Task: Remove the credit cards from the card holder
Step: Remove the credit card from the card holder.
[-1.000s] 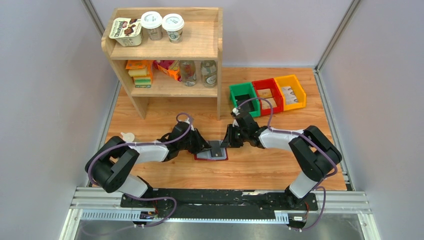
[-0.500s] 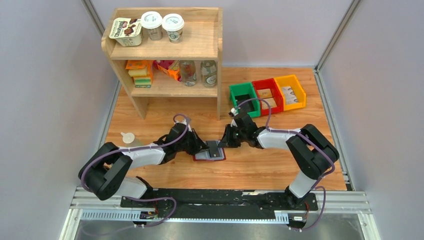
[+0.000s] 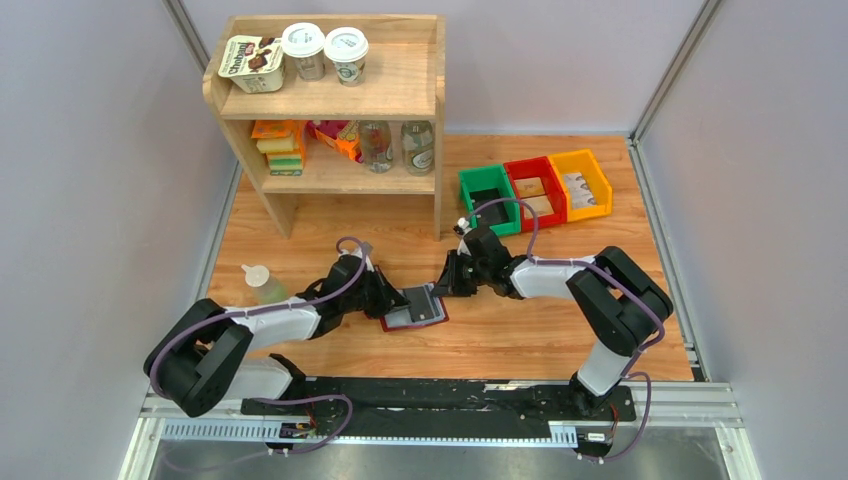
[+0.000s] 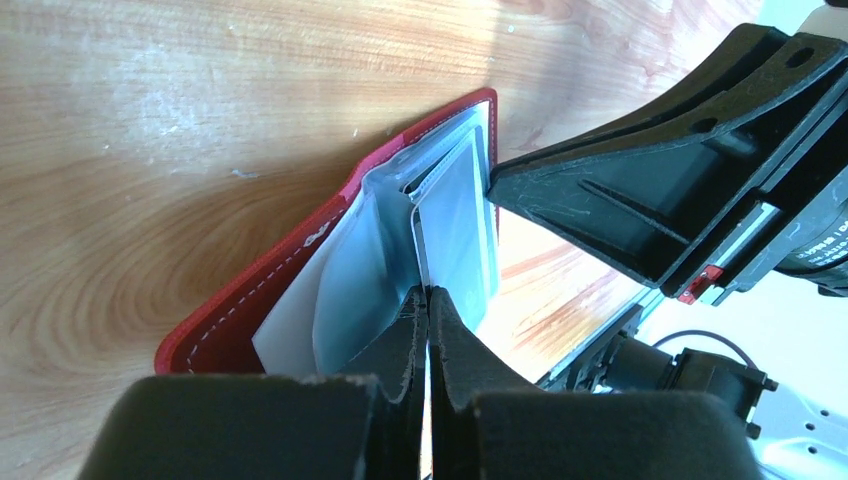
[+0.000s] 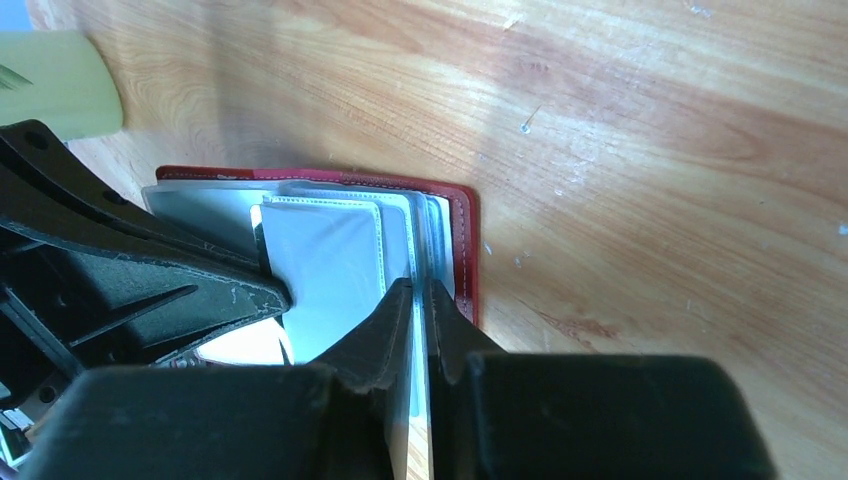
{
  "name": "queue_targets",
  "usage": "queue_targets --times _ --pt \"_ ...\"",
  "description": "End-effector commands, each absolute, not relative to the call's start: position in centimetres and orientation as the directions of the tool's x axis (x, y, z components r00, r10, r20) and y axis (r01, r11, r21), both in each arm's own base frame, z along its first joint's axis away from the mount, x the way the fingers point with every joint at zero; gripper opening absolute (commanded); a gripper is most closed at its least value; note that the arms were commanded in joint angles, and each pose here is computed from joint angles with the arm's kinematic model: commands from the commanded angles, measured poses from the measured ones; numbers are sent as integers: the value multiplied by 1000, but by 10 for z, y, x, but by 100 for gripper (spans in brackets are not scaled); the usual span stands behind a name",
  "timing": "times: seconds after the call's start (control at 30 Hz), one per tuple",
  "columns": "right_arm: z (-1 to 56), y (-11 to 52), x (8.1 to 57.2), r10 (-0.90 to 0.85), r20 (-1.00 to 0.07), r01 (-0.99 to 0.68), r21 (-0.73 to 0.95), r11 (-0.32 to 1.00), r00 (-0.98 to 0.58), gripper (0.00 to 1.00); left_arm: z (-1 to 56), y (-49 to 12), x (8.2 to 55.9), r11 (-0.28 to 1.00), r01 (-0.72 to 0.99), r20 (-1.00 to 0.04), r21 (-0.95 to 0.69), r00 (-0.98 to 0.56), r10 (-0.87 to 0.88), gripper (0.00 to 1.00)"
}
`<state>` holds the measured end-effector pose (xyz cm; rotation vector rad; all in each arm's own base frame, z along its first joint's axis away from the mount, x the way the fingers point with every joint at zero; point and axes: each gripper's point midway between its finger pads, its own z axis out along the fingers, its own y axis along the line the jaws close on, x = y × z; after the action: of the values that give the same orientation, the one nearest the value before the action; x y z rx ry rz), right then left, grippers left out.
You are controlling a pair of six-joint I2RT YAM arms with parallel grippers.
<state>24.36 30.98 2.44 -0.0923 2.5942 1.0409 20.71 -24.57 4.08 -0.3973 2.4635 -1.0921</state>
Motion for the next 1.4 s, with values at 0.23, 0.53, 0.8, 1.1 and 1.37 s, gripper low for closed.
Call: queue_targets --times 0.23,0.53,0.8,1.1,1.37 --pt "-22 269 222 32 -264 -110 507 855 -964 11 34 -239 196 650 -84 -248 -755 -881 -403 0" --pt "53 286 248 49 -419 -214 559 801 -907 28 25 -250 207 660 -43 -272 -750 -889 -367 0" --pt "73 309 240 30 -419 -280 656 701 -907 19 28 -265 217 640 -14 -269 -768 -900 -343 0" --pt "50 316 236 26 -371 -256 688 680 -928 5 27 -265 216 642 -21 -262 -766 -902 -342 0" --pt "25 303 231 31 -335 -205 645 736 -942 0 24 -262 214 646 -39 -251 -763 -902 -351 0"
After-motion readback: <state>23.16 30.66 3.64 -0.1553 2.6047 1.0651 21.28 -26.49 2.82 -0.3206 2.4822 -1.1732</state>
